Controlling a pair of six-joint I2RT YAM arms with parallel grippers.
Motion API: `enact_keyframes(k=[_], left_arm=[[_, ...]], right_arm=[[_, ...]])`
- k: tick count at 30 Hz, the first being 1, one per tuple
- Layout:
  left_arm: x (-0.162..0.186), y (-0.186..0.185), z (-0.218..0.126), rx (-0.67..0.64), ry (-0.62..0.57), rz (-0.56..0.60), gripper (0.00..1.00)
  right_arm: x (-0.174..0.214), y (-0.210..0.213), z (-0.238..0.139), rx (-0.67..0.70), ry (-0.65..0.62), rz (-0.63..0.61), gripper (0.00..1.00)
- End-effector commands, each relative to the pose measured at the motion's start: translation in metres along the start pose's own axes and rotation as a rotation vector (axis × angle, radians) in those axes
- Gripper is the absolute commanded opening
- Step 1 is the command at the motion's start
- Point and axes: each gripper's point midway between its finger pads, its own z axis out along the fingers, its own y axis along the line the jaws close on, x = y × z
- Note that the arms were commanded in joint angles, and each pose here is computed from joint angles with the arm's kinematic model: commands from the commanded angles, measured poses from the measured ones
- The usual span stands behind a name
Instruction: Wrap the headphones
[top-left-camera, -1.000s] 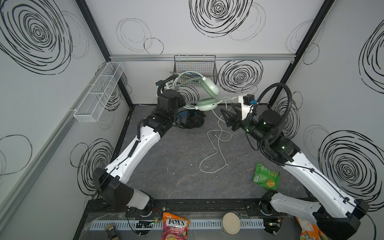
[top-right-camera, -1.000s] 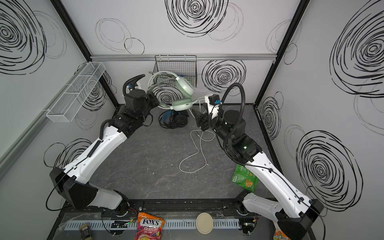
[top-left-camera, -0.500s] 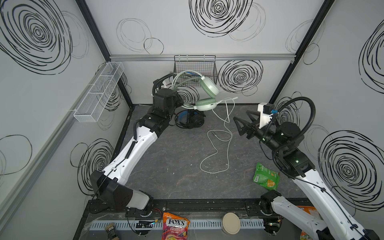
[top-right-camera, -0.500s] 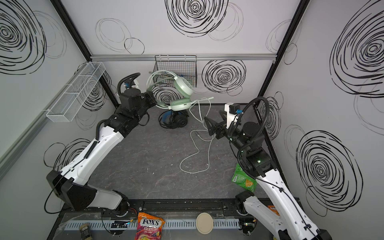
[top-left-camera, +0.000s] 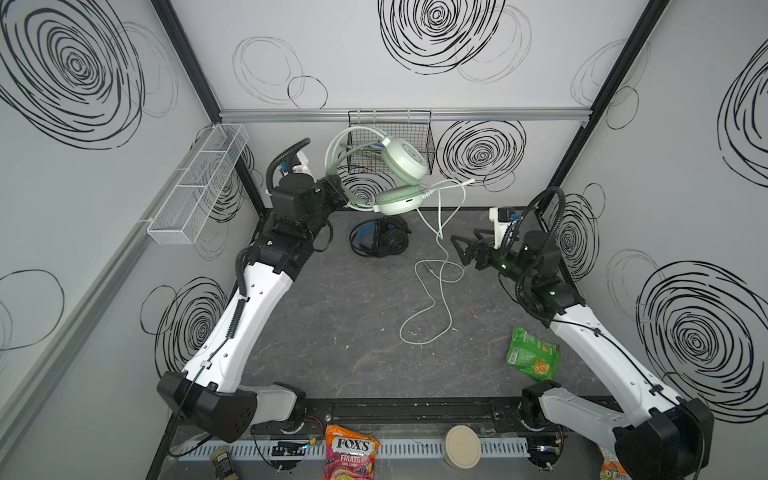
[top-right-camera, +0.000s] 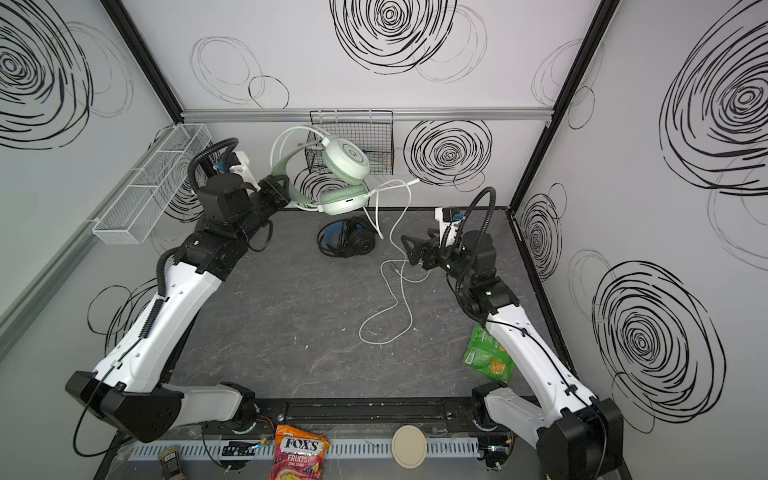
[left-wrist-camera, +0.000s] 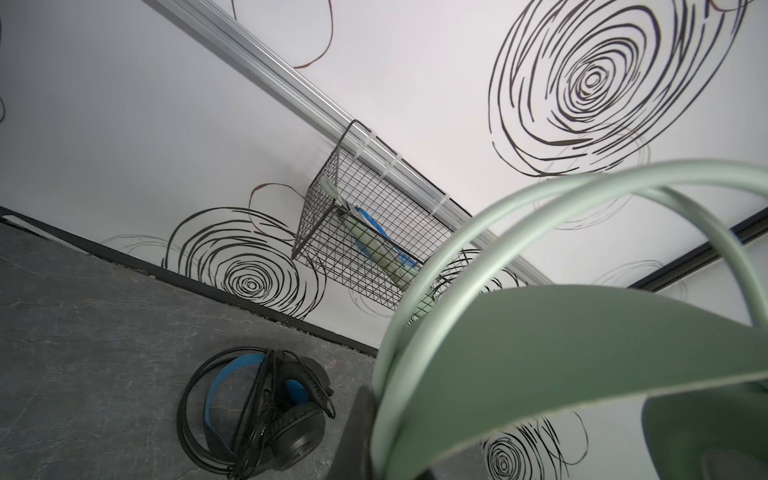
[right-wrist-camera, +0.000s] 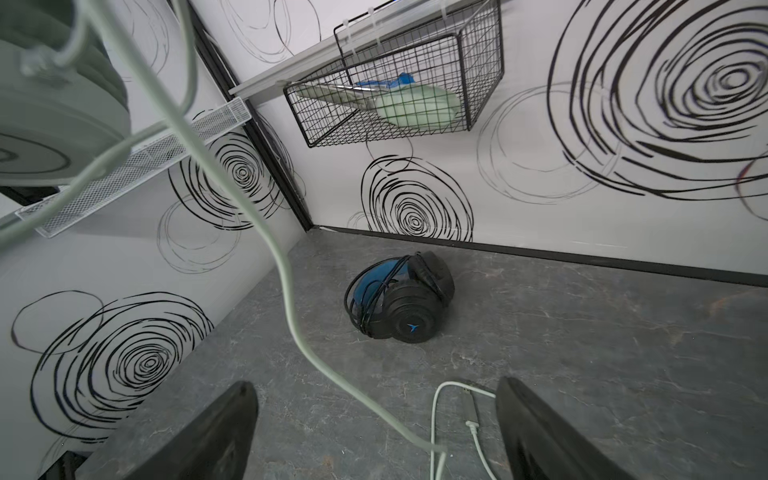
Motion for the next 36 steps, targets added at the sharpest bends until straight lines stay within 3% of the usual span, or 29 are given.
enact_keyframes(k=[1,10,17,25,32,36], left_arm=[[-0.026,-0.026,-0.015,0.126,-0.070,-0.082,0.00],[-0.025,-0.027,-0.015,0.146,-0.056,-0.101,0.00],[-0.023,-0.028,-0.018,0.169,-0.040,-0.125,0.00],[-0.026,-0.032,-0.025,0.200,-0.037,-0.164,0.00],[-0.036,-0.034,-0.030,0.220,-0.048,-0.191,0.00],[-0.041,-0.038,-0.031,0.232,-0.055,-0.194,0.00]], right_arm=[[-0.041,0.031,-0.003,-0.138,-0.119,-0.047,0.95],[-0.039,0.056,-0.005,-0.259,-0.102,-0.053,0.97],[-0.036,0.045,0.009,-0.198,-0.095,-0.054,0.95],[-0.026,0.038,0.033,-0.219,-0.056,-0.053,0.90],[0.004,0.032,0.035,-0.217,0.004,-0.028,0.81],[0.019,0.029,0.034,-0.219,0.028,-0.016,0.68]])
